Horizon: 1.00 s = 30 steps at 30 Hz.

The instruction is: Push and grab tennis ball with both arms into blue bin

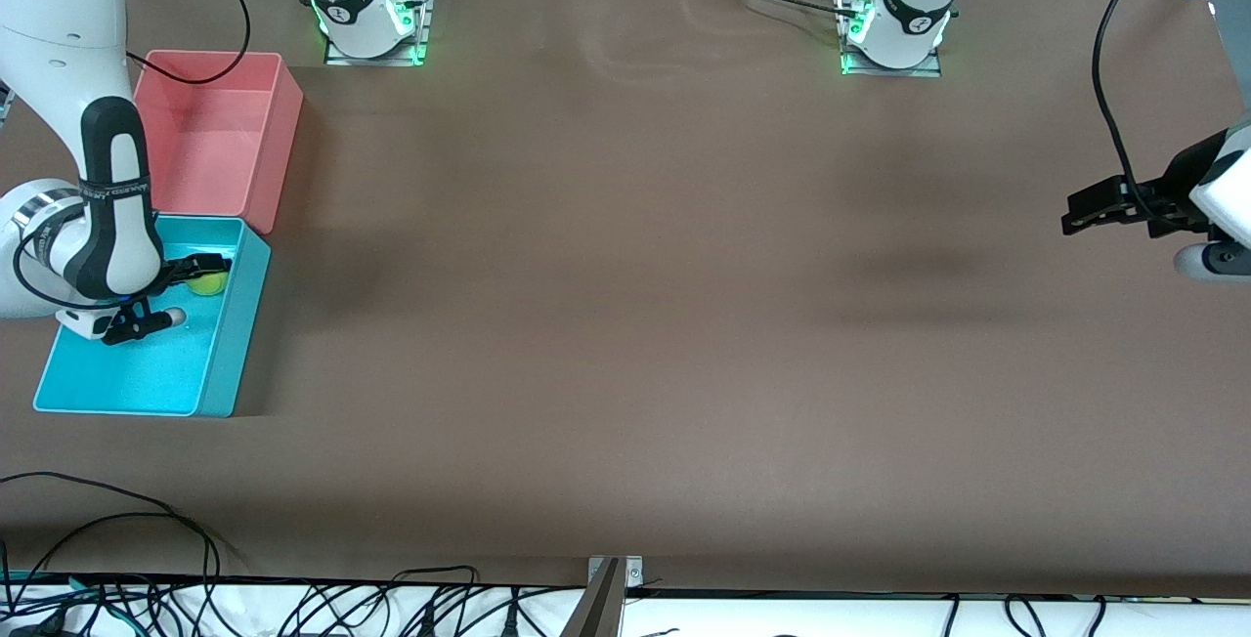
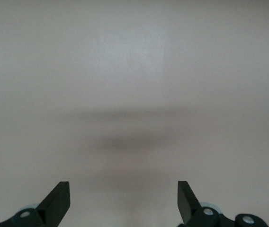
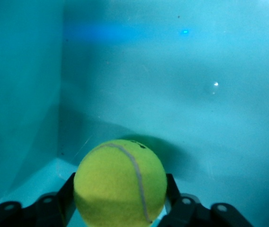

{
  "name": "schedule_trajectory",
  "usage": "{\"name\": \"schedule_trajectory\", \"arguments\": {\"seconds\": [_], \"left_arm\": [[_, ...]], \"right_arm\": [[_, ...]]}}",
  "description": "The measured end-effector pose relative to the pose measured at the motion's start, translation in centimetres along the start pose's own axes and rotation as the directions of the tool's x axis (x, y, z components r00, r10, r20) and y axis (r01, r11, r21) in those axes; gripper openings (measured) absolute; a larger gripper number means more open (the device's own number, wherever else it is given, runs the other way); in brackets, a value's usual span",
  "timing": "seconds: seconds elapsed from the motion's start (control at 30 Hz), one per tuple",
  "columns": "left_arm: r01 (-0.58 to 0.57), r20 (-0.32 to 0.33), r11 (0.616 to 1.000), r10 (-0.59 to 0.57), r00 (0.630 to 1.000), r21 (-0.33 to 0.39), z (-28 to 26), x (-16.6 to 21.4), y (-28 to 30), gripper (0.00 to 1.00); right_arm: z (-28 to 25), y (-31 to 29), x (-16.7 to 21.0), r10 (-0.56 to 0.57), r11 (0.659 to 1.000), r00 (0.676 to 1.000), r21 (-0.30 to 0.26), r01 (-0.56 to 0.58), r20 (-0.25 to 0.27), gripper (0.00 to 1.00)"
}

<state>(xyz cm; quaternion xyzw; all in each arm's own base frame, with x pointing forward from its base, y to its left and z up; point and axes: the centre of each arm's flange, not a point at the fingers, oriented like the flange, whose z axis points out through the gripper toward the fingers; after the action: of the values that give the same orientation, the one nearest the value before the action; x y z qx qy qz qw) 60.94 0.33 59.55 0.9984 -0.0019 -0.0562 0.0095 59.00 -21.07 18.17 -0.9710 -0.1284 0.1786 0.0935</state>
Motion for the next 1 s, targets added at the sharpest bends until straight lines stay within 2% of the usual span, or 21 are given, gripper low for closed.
{"name": "schedule_trajectory", "arguments": {"seconds": [0.03,0.07,0.17,0.43,0.77,1.0], "left_arm": [[0.001,0.004,1.0,-0.001,1.0,0.002,0.1,-0.2,0.0,1.0],[0.001,0.007,1.0,-0.001,1.0,0.003,0.2,-0.5,0.1,1.0],[-0.005,0.008,1.0,0.005,1.0,0.005,0.5,-1.2,0.5,1.0],[-0.023,0.013,1.0,0.023,1.0,0.005,1.2,-2.9,1.5,1.0],[-0.019,-0.009,1.0,0.019,1.0,0.004,0.7,-3.5,1.3,1.0],[-0.02,-0.018,1.0,0.02,1.0,0.003,-0.5,-4.7,1.3,1.0]], "right_arm": [[0.0,0.0,0.0,0.0,1.0,1.0,0.001,0.0,-0.001,0.88],[0.0,0.0,0.1,-0.001,1.0,1.0,0.001,0.001,-0.001,0.92],[-0.2,-0.1,0.2,-0.004,1.0,1.0,-0.003,0.004,-0.005,1.0],[-2.7,-0.5,1.0,-0.022,1.0,0.999,-0.012,0.022,-0.026,1.0],[-12.0,-2.8,0.1,-0.061,0.997,0.998,0.048,0.06,0.005,1.0],[-18.0,-4.9,-1.5,-0.024,0.998,0.999,0.059,0.021,0.042,1.0]]}}
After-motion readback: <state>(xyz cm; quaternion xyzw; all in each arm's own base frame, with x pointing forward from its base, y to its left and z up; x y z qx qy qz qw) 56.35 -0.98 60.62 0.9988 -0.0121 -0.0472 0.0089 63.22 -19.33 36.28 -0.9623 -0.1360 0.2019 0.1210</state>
